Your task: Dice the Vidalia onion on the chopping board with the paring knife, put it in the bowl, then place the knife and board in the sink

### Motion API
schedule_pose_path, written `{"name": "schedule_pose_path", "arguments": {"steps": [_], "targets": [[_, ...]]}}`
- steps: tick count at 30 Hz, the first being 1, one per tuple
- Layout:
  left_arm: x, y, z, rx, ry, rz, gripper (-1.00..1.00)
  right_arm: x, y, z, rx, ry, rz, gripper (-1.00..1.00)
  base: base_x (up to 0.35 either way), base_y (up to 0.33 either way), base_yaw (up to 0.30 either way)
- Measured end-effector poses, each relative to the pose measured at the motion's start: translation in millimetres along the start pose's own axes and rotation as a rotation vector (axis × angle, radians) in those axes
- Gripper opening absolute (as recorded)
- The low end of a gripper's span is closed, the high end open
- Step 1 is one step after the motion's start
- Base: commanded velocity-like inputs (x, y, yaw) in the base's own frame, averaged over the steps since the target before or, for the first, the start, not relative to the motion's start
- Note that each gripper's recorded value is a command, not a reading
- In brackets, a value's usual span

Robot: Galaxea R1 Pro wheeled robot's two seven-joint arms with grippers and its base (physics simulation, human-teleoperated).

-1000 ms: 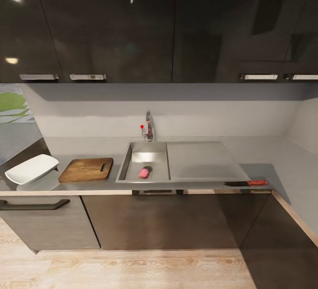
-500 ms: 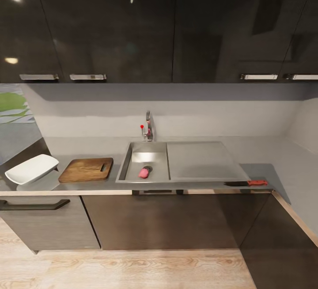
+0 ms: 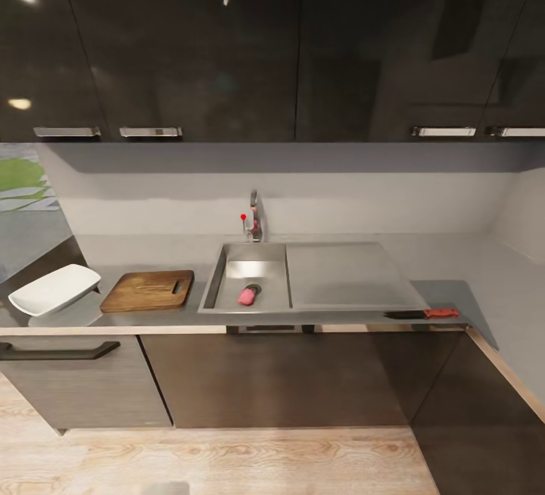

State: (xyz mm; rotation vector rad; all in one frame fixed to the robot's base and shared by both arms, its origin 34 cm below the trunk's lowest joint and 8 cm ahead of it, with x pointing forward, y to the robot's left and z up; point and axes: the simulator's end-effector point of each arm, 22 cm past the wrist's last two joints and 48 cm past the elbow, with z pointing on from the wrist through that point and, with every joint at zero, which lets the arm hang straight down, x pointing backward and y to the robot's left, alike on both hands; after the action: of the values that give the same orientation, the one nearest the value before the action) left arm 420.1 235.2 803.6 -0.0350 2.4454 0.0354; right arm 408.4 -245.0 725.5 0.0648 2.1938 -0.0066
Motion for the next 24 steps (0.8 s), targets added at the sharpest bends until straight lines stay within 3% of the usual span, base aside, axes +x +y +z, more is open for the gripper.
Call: {"name": "schedule_pose_path", "arguments": {"steps": [3,6,12,17,24], "targets": [[-44,-3,6.1,0.005,-0.026,0.004,1.0,0,0,0.0,0.0,0.0,0.0,1.0,0.0,0.0,0.0],[-73,-5,11.0,0.009,0.001,0.015,1.0,0,0,0.0,0.0,0.0,0.0,1.0,0.0,0.0,0.0],[-176,-23,17.7,0.035,-0.017,0.022,1.0,0,0,0.0,0.0,0.0,0.001,1.0,0.0,0.0,0.0],[-237,-49,6.1,0.077,-0.032,0.012,1.0,1,1,-0.2,-0.001,0.002,0.0,1.0,0.0,0.0,0.0],[-334,-65,-13.0,0.103,-0.128,0.018,1.0,1,1,-0.2,-0.001,0.004,0.0,1.0,0.0,0.0,0.0]]}}
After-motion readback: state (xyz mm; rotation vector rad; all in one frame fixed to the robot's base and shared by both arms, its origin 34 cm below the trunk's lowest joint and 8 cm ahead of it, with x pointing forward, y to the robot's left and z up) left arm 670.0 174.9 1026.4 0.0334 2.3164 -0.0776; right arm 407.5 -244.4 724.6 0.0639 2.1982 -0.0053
